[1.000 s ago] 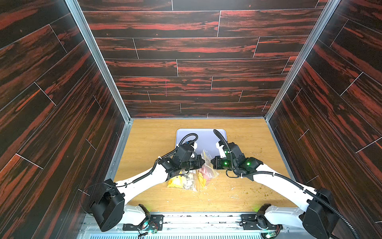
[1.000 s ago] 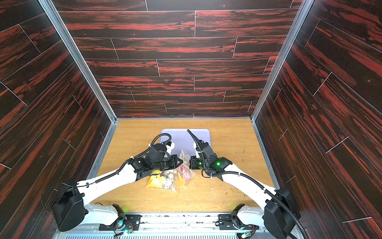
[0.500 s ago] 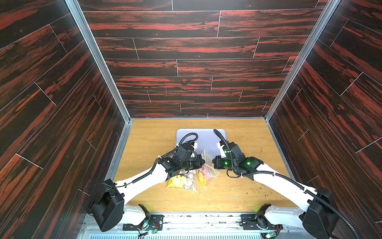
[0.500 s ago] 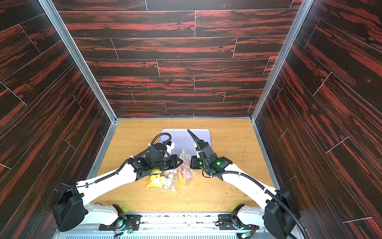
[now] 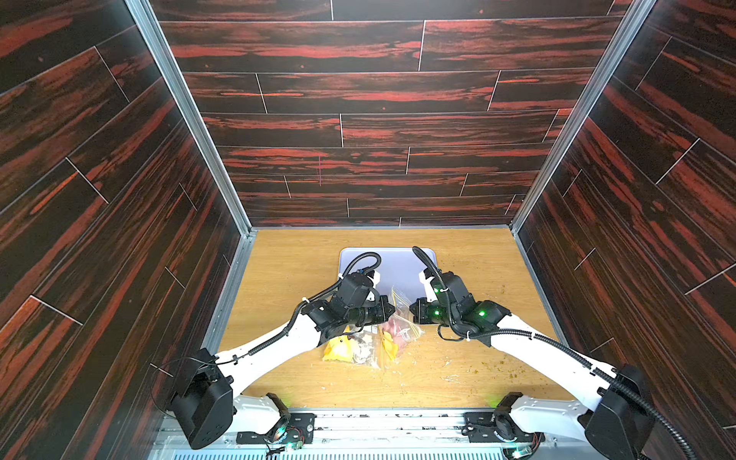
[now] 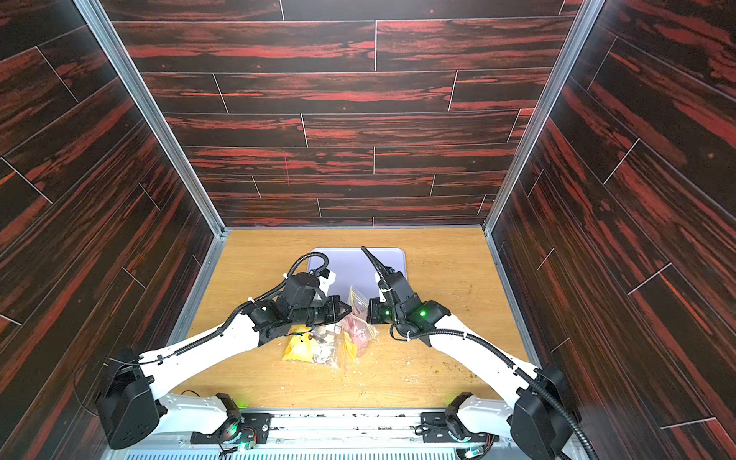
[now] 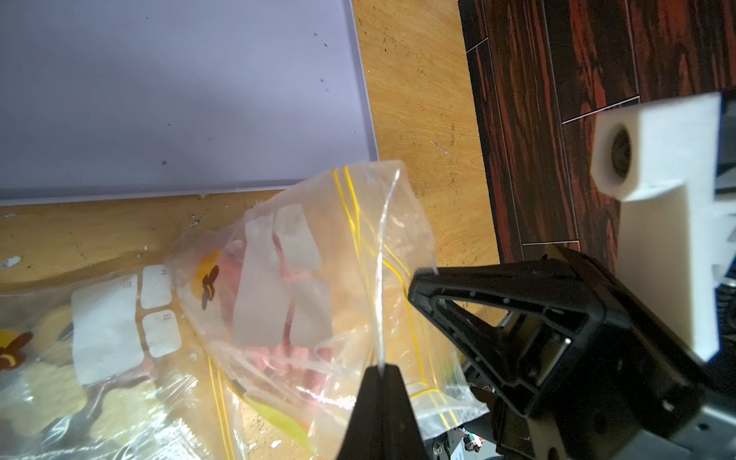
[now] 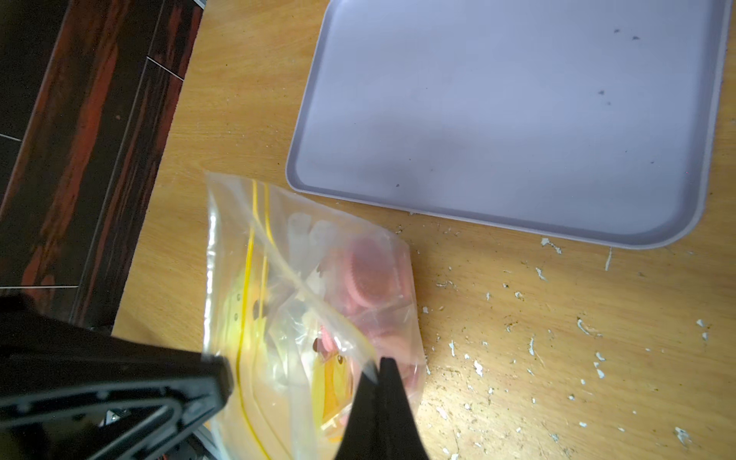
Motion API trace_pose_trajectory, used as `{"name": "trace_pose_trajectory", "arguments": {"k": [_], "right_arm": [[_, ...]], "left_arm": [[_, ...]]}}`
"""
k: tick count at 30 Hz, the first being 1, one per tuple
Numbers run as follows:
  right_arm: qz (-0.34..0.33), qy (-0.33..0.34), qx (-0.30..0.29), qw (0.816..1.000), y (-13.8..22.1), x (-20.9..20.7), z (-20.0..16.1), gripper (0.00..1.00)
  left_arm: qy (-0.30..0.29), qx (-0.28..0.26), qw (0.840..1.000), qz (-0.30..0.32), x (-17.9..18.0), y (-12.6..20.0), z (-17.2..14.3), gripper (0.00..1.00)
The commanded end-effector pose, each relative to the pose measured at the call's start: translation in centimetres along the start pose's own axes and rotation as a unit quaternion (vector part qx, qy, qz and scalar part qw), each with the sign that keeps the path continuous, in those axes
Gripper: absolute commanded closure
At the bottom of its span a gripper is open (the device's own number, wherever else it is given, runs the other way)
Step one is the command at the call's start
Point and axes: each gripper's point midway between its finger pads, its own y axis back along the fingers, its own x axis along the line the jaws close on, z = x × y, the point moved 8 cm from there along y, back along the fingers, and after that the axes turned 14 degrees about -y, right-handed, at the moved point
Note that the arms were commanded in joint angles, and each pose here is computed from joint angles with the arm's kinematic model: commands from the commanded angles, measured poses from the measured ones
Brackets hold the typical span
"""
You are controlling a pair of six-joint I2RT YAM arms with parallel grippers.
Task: Pour cookies out of the ziploc bag
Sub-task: Open the ziploc bag at the center of the board.
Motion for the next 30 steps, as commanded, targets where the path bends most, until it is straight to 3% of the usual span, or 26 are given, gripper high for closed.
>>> {"name": "trace_pose_trajectory", "arguments": {"k": [1, 11, 15, 19, 30], "right_arm": [[0.005, 0.006, -0.016, 1.000, 1.3, 0.5, 0.7, 0.97], [0.018, 0.011, 0.001, 1.000, 1.4, 1.0, 0.6, 0.88], [0.030, 0.011, 0.014, 0.999, 1.4, 1.5, 0.6, 0.68], [0.030, 0.012, 0.032, 0.999, 1.1, 1.7, 0.5, 0.58], [0.054, 0.018, 0.095, 0.994, -0.2, 2.3, -0.4, 0.52]], "left_arm": [[-0.009, -0.024, 1.000, -0.005, -1.1, 1.8, 1.2, 1.00], [-0.013, -0.029, 0.999, -0.001, -1.2, 2.6, 1.2, 1.00], [-0.016, -0.031, 0.999, -0.004, -1.3, 2.6, 1.3, 1.00], [-0.019, -0.032, 0.999, -0.007, -1.4, 2.5, 1.4, 1.00], [-0.025, -0.035, 0.999, -0.010, -1.7, 2.6, 1.8, 1.00]]}}
